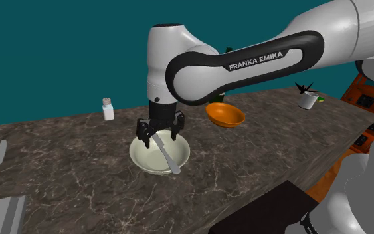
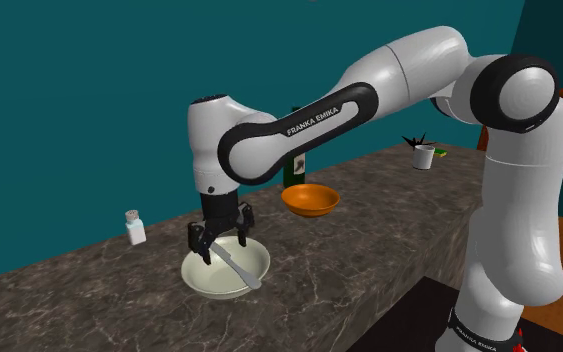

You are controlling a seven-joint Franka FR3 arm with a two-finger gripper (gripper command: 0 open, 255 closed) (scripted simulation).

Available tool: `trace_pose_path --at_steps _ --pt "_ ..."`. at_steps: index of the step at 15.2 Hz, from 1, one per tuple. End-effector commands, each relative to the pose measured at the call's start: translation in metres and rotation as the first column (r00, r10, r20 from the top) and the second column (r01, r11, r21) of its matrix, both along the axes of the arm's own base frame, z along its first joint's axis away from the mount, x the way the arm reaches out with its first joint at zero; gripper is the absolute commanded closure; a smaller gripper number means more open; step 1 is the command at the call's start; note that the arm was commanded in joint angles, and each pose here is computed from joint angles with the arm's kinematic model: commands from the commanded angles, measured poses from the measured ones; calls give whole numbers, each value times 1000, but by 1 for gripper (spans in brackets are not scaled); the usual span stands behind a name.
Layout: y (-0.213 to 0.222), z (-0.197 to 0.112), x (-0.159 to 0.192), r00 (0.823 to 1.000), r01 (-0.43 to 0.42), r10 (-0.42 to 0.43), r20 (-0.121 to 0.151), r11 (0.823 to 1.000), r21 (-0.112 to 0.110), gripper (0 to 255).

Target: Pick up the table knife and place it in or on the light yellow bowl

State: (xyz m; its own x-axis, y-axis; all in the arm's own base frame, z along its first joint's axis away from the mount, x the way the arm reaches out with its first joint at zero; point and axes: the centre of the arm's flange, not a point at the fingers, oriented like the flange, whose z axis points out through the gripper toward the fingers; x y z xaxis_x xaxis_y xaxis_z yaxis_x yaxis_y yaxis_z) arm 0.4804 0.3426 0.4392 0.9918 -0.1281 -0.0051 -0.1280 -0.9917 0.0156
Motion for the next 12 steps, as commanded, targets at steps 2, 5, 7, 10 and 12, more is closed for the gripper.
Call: trace_pose_path --at_steps 2,5,7,10,12 --pt "0 26 0 1000 0 0 0 1000 0 0" --pt "1 50 0 1000 0 0 0 1000 0 0" --pt "1 50 0 1000 0 0 0 1000 0 0" --pt "1 50 0 1000 0 0 0 1000 0 0" --pt "1 50 0 1000 0 0 0 1000 0 0"
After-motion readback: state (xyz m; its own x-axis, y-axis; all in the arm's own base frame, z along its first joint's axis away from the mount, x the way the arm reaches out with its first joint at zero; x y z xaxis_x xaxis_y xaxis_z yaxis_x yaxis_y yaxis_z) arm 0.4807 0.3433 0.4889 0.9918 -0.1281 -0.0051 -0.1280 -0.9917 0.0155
